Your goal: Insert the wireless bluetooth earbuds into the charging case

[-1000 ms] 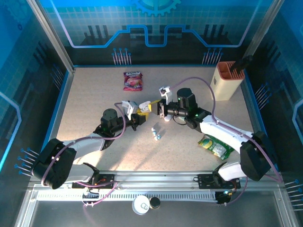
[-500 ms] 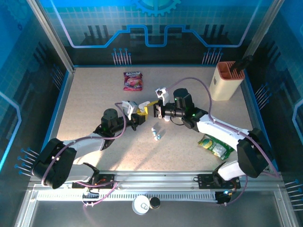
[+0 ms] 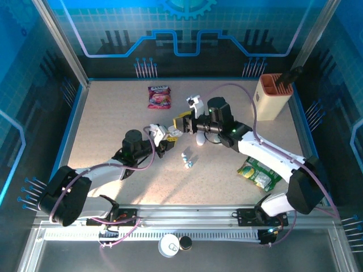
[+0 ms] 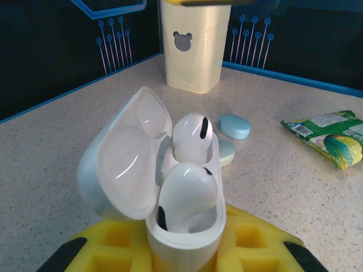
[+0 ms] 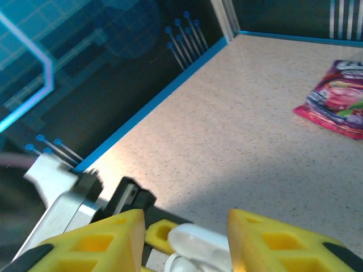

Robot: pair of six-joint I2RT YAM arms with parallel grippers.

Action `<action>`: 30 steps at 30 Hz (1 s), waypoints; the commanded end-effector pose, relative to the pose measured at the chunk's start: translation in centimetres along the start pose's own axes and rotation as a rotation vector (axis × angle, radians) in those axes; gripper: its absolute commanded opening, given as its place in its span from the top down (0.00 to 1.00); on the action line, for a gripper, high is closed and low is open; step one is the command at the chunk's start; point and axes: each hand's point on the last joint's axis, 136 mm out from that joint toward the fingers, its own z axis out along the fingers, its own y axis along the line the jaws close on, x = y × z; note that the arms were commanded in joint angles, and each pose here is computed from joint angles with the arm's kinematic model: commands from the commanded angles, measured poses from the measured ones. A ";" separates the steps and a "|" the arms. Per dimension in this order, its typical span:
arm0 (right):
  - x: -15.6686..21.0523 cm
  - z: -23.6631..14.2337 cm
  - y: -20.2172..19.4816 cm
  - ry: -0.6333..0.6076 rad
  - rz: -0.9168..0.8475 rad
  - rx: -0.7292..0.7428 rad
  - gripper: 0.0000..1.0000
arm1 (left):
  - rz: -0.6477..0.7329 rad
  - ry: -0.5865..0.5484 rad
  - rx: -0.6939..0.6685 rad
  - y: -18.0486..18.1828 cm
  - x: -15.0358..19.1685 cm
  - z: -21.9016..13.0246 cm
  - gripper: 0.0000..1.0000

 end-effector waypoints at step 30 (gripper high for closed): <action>5.6 -1.6 -1.6 0.394 -0.127 0.117 0.58 | 0.025 -0.050 -0.162 1.8 -2.6 -1.0 0.94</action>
